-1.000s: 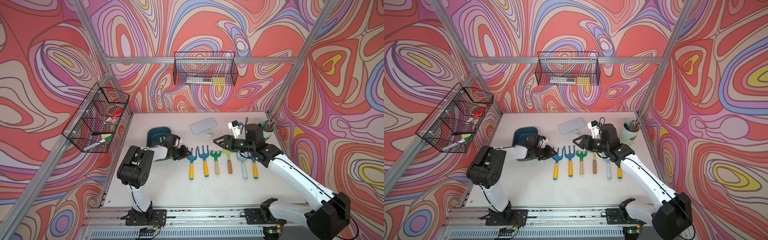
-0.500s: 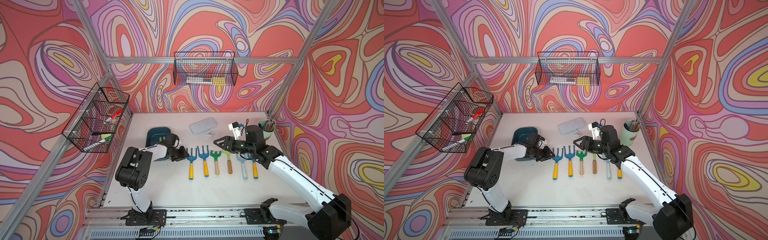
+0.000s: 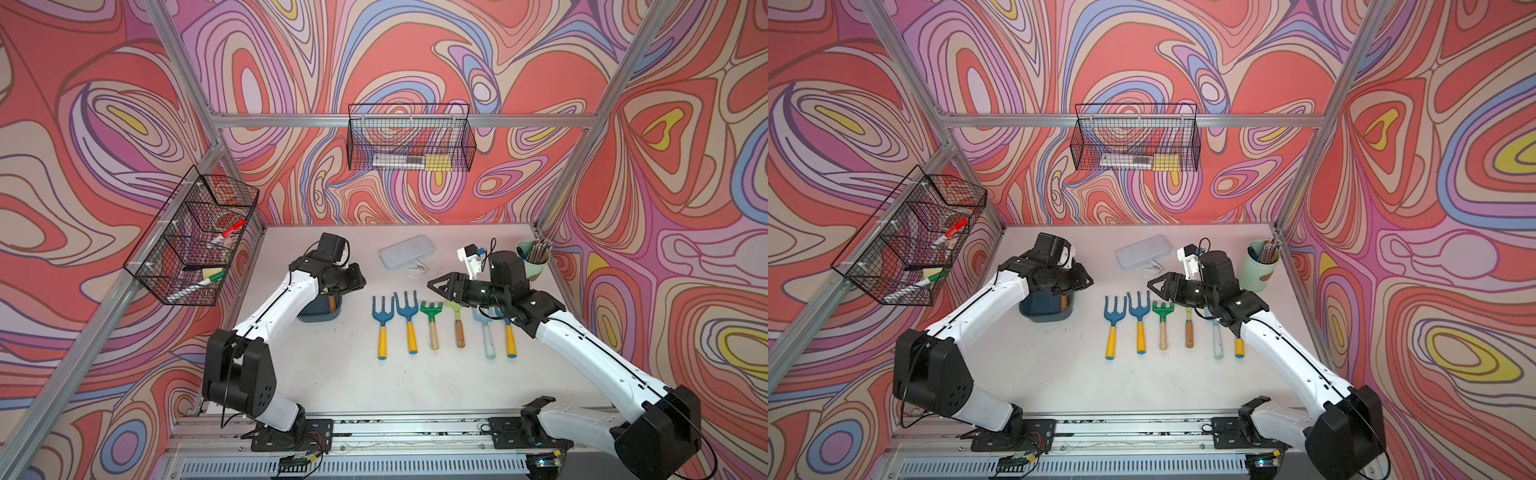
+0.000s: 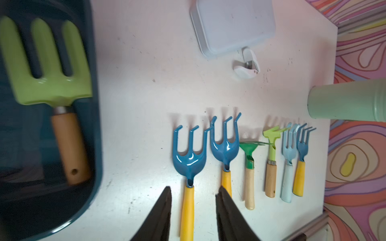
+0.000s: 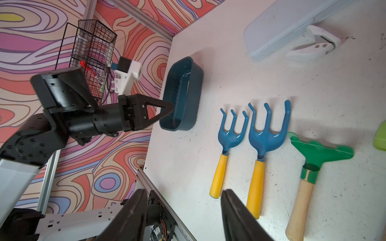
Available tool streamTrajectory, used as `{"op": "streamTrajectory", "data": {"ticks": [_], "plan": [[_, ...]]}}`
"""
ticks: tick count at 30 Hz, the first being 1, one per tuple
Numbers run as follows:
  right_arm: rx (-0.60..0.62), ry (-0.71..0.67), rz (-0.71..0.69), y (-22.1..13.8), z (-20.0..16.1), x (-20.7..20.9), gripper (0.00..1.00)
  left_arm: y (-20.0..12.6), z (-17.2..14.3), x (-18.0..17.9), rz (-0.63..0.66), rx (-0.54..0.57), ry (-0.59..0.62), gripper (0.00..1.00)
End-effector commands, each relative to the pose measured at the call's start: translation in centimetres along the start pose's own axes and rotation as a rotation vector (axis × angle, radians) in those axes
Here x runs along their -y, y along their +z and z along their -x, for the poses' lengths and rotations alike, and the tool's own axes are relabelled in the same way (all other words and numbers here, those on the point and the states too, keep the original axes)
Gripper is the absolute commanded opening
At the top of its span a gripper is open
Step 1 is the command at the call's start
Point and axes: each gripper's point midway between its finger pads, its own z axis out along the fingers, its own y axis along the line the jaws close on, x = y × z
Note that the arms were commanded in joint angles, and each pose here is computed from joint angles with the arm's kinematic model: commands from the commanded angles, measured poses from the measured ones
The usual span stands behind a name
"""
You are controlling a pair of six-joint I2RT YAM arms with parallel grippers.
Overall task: Take the hand rake out of the storage box
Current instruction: Place the rake at the center of the board, then pick up the rake from the storage box.
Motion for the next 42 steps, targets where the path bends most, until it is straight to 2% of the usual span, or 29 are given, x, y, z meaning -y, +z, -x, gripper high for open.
{"op": "streamTrajectory", "data": {"ticks": [1, 5, 18, 24, 28, 33, 42], "plan": [[-0.022, -0.012, -0.025, 0.7, -0.5, 0.5, 0.58, -0.6, -2.5, -7.2, 0.255, -0.106, -0.050, 0.42], [-0.048, -0.031, -0.027, 1.8, -1.1, 0.0, 0.58, 0.6, -3.0, -9.9, 0.279, -0.151, -0.086, 0.40], [-0.074, -0.031, 0.023, 3.6, -2.0, -1.4, 0.58, 5.0, -3.1, -13.1, 0.396, -0.218, -0.083, 0.42], [-0.070, -0.031, 0.044, 3.7, -2.0, -2.0, 0.58, 7.1, -2.2, -12.5, 0.315, -0.221, -0.066, 0.42], [-0.082, -0.029, 0.048, 4.1, -2.5, -2.1, 0.58, 7.3, -1.4, -12.6, 0.284, -0.204, -0.081, 0.42], [-0.098, -0.033, 0.056, 4.7, -3.0, -2.5, 0.58, 7.1, -0.7, -12.6, 0.282, -0.195, -0.075, 0.42], [-0.113, -0.047, 0.071, 5.7, -3.0, -3.4, 0.58, 9.1, -1.3, -13.7, 0.302, -0.231, -0.049, 0.42]]}}
